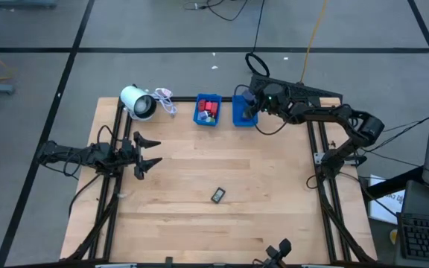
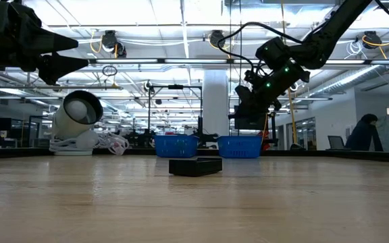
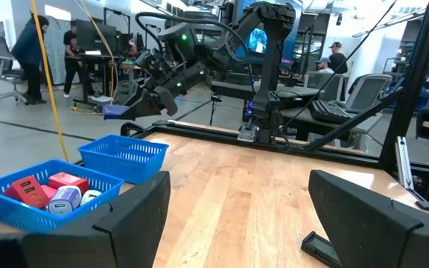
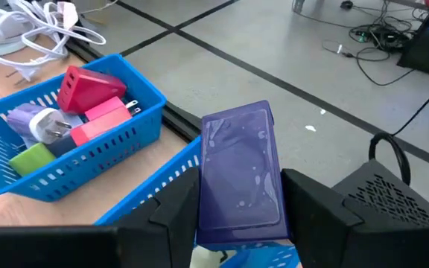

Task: Pick & Place Office items
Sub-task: Put the blue digital clock into the right basket

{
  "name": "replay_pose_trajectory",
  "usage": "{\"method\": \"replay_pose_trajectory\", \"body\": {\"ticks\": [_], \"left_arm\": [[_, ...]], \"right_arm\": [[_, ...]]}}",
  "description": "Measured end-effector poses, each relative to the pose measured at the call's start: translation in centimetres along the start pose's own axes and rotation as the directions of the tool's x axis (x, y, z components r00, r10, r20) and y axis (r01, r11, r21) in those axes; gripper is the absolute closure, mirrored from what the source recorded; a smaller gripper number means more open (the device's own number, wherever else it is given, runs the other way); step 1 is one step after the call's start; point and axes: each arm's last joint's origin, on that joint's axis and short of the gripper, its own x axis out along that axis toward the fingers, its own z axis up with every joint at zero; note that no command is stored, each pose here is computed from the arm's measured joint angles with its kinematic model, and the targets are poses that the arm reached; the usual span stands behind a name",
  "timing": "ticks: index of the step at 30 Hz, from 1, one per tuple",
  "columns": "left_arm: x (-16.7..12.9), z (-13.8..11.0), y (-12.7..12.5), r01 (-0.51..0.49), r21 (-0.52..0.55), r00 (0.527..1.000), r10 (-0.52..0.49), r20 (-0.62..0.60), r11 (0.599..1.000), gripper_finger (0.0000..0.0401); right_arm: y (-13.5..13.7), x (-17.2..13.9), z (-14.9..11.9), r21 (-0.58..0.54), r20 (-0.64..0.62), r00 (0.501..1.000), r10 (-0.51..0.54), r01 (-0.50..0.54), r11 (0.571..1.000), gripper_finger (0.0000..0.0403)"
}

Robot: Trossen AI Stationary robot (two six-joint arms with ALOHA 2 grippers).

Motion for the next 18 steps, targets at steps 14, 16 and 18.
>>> {"method": "replay_pose_trajectory", "body": {"ticks": [14,16,18], "left_arm": [[0.0,0.0,0.0,0.0,0.0,1.0,0.0,0.0,1.0,0.0077],[0.0,0.0,0.0,0.0,0.0,1.0,0.0,0.0,1.0,0.0077],[0.0,0.0,0.0,0.0,0.0,1.0,0.0,0.0,1.0,0.0077]], "right_arm": [[0.4,2.9,-2.9,0.024,-0.088,0.996,0.024,-0.022,0.999,0.0239],[0.4,3.3,-3.2,0.024,-0.09,0.996,0.025,-0.022,0.999,0.0239],[0.4,3.5,-3.5,0.024,-0.099,0.995,0.024,-0.022,0.999,0.0239]]}}
